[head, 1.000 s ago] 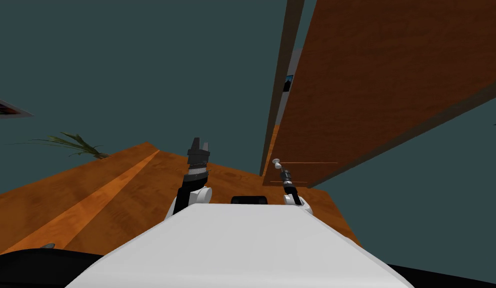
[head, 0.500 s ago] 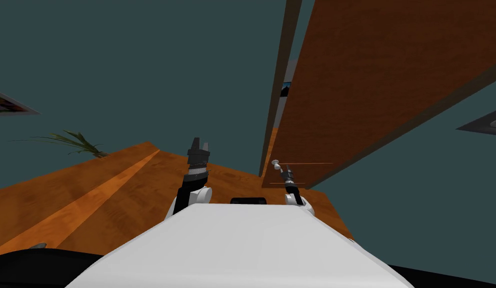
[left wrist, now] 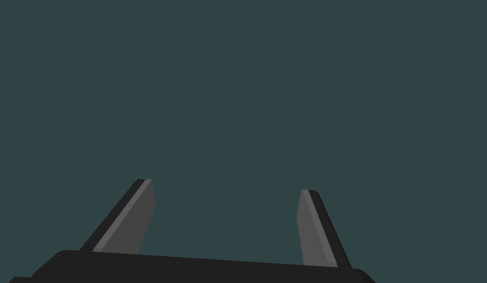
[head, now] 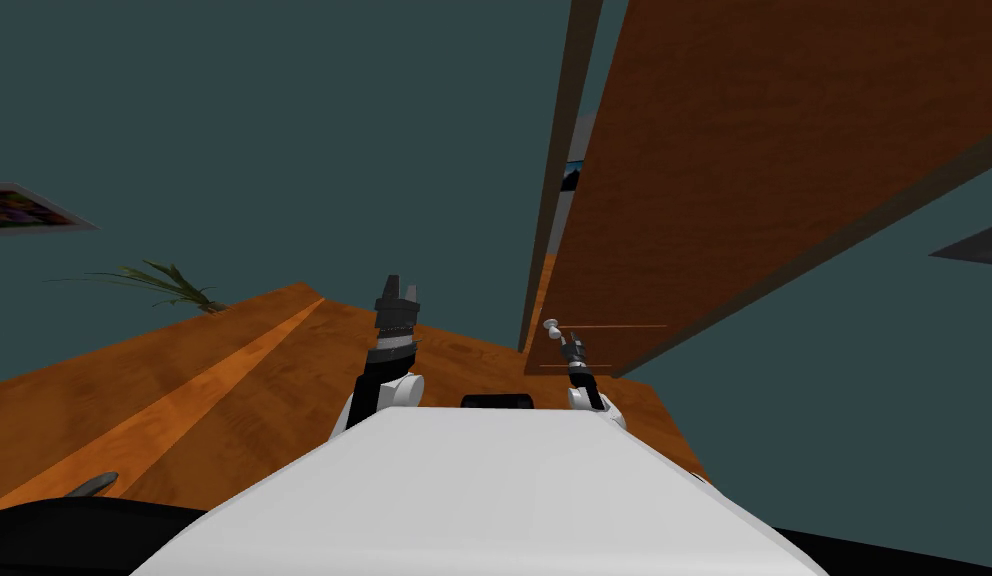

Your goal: Pull the door open

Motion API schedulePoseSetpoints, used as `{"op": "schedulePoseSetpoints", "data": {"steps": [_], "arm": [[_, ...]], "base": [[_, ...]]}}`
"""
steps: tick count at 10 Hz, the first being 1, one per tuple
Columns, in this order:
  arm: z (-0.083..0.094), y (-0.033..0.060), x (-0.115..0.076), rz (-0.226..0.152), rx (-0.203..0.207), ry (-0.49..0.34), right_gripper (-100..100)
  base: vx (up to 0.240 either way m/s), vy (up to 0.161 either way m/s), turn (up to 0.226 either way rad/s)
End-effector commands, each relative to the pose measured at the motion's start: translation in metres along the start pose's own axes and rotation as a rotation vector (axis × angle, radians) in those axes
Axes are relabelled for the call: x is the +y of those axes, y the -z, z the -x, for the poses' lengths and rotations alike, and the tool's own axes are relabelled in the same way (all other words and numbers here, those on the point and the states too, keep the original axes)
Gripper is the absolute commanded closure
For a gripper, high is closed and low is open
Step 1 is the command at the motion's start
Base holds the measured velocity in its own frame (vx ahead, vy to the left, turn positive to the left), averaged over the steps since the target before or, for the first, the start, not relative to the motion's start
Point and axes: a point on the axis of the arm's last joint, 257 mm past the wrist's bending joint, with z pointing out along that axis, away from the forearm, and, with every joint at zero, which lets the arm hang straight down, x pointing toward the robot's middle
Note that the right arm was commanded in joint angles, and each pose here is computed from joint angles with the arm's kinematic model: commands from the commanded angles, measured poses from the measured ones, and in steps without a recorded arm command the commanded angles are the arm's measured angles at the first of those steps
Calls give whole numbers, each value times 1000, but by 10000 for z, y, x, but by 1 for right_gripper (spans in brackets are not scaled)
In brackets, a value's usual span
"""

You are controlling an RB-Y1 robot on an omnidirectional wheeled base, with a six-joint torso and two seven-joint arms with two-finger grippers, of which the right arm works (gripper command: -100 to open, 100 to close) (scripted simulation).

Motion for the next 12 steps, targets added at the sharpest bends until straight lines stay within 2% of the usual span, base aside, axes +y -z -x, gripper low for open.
{"op": "schedulePoseSetpoints", "data": {"steps": [1,2,3,5,6,7,8,9,10,11,12], "arm": [[-167,26,-132,-17,22,-73,-100],[-167,26,-132,-17,22,-74,-100],[-168,30,-135,-15,17,-127,-100],[-168,30,-135,-15,17,-128,-100],[-168,35,-140,-12,12,-182,-100],[-168,35,-140,-12,12,-182,-100],[-168,39,-145,-10,7,-237,-100],[-168,39,-145,-10,7,-237,-100],[-167,44,-150,-7,2,-289,-100],[-167,44,-150,-7,2,-292,-100],[-167,50,-156,-4,-3,-347,-100]], "base": [[-33,-3,43],[-45,-1,44],[-38,-16,53],[-31,-14,32],[-23,-3,27],[-32,0,49],[-48,1,41],[-52,-11,42],[-57,-24,37],[-30,-22,29],[-41,-19,97]]}}
